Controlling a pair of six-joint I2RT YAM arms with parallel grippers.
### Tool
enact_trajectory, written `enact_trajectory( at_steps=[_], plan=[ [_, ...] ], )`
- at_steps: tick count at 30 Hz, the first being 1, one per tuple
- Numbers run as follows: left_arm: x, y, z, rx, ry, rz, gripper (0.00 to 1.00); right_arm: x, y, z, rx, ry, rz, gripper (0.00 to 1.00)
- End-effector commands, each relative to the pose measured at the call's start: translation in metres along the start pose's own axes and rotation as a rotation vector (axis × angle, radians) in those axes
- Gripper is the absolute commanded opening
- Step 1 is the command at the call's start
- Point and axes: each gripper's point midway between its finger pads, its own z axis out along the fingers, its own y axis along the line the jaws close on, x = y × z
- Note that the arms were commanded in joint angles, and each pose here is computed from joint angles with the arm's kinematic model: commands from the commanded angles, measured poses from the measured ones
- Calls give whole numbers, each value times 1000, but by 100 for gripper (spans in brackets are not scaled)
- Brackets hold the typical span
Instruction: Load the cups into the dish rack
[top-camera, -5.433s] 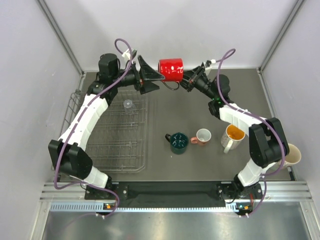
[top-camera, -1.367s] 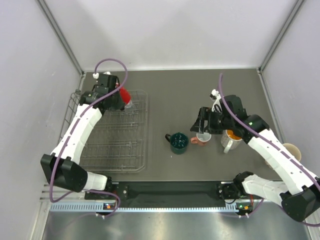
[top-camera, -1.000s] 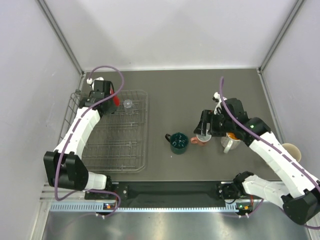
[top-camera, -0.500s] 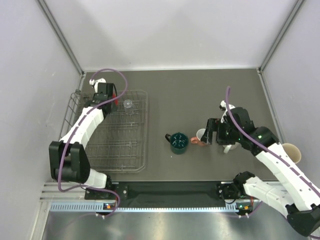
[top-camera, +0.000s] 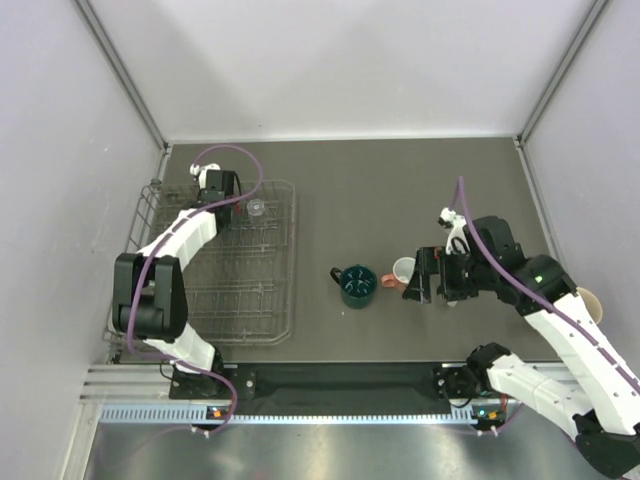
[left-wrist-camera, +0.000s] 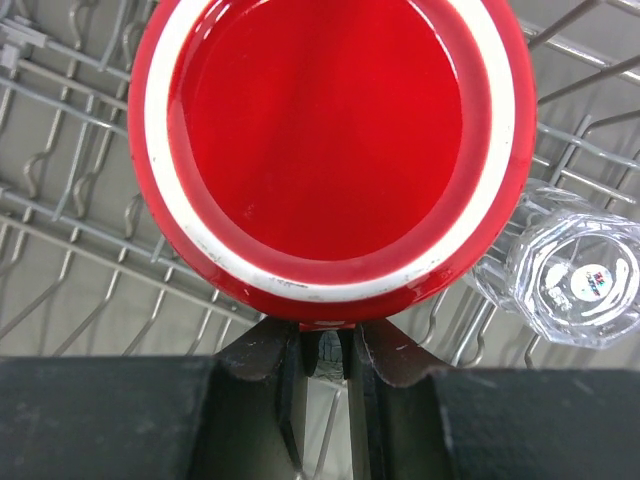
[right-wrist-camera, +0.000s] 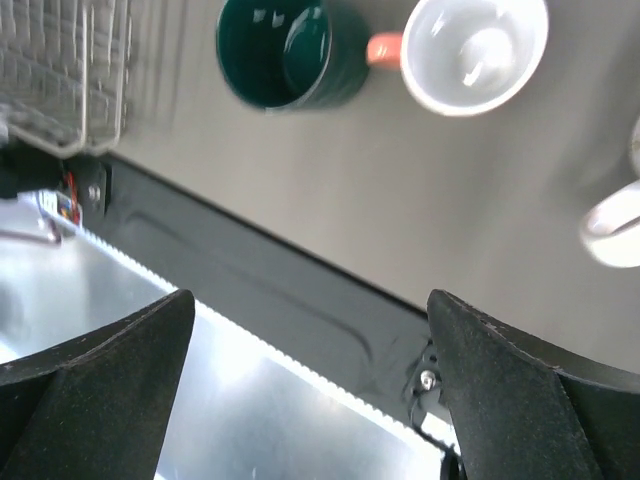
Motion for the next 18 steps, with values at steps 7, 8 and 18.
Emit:
enact_trajectory(
  at_steps=[7,8,18],
  plan=[
    [-26,-16,18,65,-119,-32,0,-7,13,-28,-41,-30,-58,100],
    [-28,-17,19,63,-119,-33,0,-11,15,-32,-38,-41,-63,100],
    [-15,-11,30,14,-54,-20,0,-3,11,-25,-27,-6,-36,100]
  ],
)
